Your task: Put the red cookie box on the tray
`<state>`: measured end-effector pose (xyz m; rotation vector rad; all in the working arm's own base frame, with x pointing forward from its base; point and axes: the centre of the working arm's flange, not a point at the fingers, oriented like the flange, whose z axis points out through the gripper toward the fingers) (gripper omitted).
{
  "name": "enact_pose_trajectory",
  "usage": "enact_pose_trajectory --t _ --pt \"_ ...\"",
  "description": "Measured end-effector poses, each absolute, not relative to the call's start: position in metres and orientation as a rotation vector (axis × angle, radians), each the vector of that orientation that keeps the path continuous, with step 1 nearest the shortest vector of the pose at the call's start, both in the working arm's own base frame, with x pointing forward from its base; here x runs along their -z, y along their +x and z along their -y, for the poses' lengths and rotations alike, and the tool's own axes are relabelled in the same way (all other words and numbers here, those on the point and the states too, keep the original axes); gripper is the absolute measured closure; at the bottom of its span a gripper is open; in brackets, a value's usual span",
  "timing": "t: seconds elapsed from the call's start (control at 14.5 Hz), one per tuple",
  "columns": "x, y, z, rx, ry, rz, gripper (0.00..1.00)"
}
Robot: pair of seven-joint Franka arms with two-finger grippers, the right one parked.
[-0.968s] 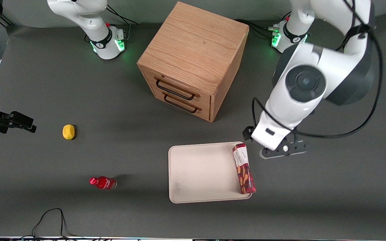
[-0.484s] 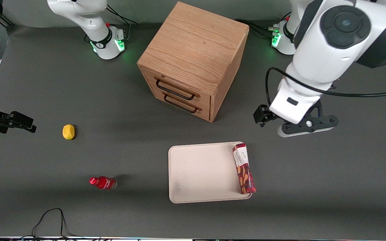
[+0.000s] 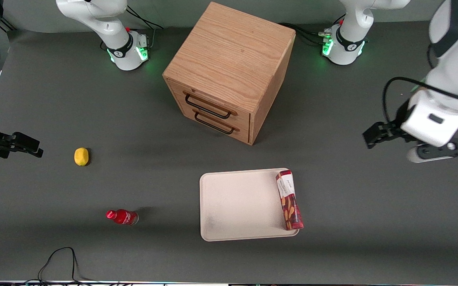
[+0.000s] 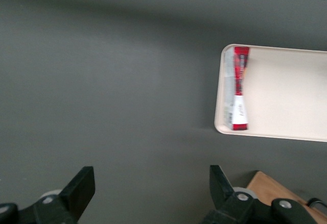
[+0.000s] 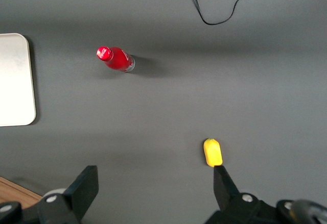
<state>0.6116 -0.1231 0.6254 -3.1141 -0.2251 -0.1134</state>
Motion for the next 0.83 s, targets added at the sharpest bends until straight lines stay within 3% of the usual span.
enact_pose_trajectory --t 0.83 --pt "-0.639 0.58 0.017 0.159 -3.109 0.15 0.0"
